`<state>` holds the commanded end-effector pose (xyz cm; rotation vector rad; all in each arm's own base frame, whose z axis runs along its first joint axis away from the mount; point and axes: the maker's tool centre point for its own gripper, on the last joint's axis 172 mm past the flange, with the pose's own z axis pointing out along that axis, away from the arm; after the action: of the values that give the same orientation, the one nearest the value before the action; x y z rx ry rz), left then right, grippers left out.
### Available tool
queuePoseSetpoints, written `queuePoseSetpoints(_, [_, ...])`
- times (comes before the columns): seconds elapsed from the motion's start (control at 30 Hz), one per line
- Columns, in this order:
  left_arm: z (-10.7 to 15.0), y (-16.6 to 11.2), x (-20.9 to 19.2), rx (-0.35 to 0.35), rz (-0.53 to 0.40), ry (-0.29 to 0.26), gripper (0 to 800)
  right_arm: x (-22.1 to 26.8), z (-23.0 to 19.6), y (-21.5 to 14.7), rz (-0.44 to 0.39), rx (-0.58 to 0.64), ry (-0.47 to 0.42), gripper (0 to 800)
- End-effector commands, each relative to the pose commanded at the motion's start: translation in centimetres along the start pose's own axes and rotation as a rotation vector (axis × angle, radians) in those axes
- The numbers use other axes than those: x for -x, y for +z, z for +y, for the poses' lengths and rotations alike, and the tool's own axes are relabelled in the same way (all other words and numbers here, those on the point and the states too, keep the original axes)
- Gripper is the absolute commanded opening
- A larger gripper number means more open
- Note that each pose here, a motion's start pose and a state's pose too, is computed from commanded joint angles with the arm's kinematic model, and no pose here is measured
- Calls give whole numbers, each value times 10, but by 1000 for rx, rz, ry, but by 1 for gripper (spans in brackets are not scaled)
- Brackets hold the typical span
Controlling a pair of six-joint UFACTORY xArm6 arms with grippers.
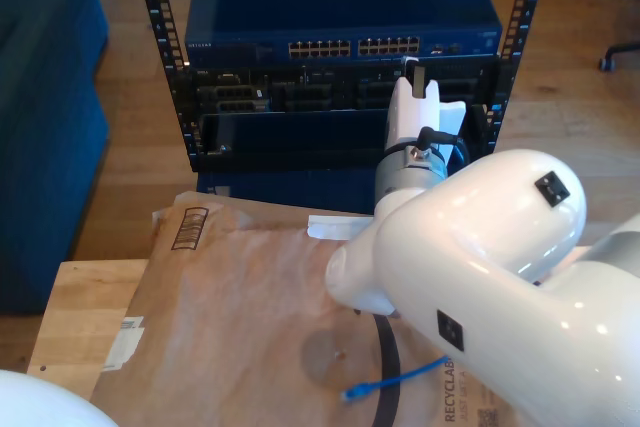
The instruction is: Grab the cable and plug it in
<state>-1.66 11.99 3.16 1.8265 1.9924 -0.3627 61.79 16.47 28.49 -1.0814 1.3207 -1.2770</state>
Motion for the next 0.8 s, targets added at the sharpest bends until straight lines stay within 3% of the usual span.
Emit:
queuePoseSetpoints(0.3, [0,0,0,0,0,0,800,-9,8,15,-36,-25,-62,0])
queuePoseSetpoints(0.8, [0,0,0,0,0,0,800,-16,8,28,-20,-57,-63,0])
